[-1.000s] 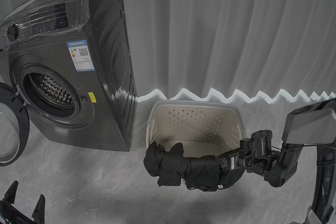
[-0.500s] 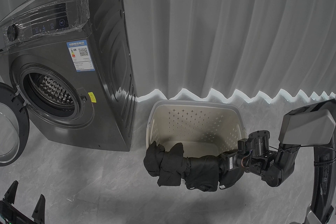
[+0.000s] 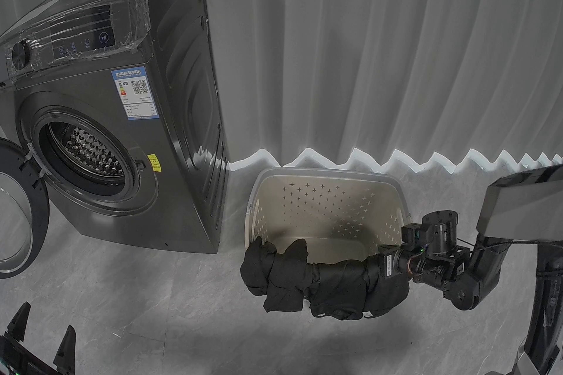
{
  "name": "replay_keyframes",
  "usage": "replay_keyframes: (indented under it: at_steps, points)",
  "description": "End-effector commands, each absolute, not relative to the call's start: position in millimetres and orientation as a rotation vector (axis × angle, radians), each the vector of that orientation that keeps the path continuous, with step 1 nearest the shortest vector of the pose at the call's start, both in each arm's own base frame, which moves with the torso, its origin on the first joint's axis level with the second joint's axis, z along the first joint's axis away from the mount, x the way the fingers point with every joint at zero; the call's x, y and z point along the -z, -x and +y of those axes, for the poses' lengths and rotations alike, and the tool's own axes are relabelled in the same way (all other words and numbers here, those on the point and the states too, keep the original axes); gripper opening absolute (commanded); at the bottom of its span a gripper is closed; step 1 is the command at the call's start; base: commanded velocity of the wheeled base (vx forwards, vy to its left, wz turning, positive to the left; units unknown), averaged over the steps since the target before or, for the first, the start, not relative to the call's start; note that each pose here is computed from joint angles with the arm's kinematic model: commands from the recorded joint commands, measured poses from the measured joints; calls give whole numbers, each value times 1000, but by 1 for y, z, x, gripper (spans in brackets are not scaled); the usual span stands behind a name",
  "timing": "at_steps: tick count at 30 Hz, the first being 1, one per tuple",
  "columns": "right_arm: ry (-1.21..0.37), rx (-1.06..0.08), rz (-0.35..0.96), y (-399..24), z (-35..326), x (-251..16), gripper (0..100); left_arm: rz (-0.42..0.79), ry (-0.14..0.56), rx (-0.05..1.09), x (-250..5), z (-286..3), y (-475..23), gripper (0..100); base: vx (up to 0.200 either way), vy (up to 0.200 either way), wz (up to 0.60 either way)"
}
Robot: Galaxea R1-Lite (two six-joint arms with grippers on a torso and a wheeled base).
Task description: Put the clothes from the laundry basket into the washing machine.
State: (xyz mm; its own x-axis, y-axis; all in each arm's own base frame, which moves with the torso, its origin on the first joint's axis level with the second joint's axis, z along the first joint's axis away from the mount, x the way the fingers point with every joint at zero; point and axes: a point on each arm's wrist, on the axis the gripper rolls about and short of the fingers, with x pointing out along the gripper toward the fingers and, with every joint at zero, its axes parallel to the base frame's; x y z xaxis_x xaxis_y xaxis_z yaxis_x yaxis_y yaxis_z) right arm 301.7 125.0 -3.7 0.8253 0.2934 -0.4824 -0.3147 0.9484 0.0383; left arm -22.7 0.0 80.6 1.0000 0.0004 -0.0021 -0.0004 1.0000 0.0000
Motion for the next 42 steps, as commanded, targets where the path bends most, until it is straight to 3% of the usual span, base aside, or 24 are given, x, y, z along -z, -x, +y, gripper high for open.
replay_keyframes:
  at_steps: [1, 7, 12, 16, 20, 21, 22, 23, 28, 42]
  points:
    - [-13, -347, 292, -283, 119, -74, 0, 2, 0, -2, -75, 0, 23, 100, 0, 0, 0]
    - [-95, -378, 162, -251, 107, -134, 0, 2, 2, 0, -75, 0, 23, 100, 0, 0, 0]
    - [-166, -403, 174, -240, 108, -147, 0, 2, 0, 0, -75, 0, 23, 100, 0, 0, 0]
    - [-147, -388, 254, -238, 105, -132, 0, 2, -2, 0, -75, 0, 23, 100, 0, 0, 0]
    - [-105, -363, 422, -248, 107, -84, 0, 2, -2, -2, -75, 0, 23, 100, 0, 0, 0]
    - [-74, -346, 482, -256, 106, -62, 0, 2, -2, -2, -75, 0, 23, 100, 0, 0, 0]
    - [-72, -346, 486, -257, 106, -60, 0, 2, -2, -2, -75, 0, 23, 100, 0, 0, 0]
    - [-33, -344, 508, -266, 108, -38, 100, 2, -2, -2, -75, 0, 23, 100, 0, 0, 0]
    - [36, -359, 504, -282, 117, 5, 100, 2, 0, 0, -75, 0, 23, 100, 0, 0, 0]
    - [83, -340, 574, -298, 117, 35, 100, 2, 0, -2, -75, 0, 23, 100, 0, 0, 0]
